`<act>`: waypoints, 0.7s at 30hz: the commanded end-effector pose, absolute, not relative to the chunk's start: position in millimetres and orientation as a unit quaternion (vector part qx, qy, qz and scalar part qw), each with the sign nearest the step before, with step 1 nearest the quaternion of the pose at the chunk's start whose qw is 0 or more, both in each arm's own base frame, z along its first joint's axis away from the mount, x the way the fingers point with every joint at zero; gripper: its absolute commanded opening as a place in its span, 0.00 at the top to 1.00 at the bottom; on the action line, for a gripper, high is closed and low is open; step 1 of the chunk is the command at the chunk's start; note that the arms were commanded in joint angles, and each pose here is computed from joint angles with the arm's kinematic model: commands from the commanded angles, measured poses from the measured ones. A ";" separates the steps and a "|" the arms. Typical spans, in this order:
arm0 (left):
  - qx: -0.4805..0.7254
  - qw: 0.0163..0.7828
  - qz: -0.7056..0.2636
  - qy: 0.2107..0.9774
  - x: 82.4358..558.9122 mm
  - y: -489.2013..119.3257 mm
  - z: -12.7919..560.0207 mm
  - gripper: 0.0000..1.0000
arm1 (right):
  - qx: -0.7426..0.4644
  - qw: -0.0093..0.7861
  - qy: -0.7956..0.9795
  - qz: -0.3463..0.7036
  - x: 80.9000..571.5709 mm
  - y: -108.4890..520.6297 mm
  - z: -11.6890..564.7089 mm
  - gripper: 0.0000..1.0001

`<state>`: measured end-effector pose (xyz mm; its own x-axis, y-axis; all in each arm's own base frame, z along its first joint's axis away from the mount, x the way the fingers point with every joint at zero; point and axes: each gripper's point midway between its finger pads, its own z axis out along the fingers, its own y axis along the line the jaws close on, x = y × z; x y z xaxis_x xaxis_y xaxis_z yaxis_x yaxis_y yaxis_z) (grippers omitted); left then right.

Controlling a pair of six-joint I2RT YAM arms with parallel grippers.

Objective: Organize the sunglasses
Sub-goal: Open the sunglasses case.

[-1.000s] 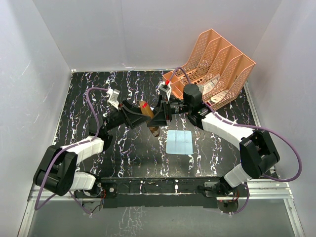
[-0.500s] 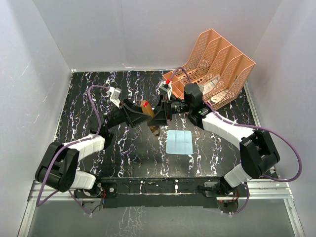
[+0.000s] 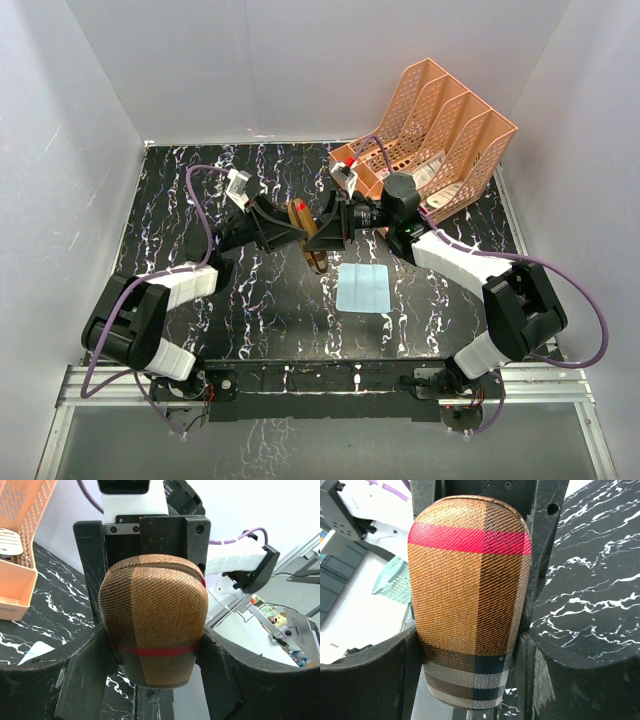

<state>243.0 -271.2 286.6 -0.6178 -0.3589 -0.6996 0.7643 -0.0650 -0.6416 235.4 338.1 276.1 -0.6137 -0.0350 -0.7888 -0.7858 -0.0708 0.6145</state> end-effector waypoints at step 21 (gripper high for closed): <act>0.321 0.398 -0.710 0.484 191.0 -269.1 311.7 0.84 | -0.359 0.348 0.439 0.746 204.2 291.9 377.1 1.00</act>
<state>226.1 -275.5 315.1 -0.6063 -0.3363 -0.7206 0.7898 -0.1487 -0.5951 219.9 316.9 309.5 -0.6709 0.0027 -0.7415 -0.7142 -0.2715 0.6452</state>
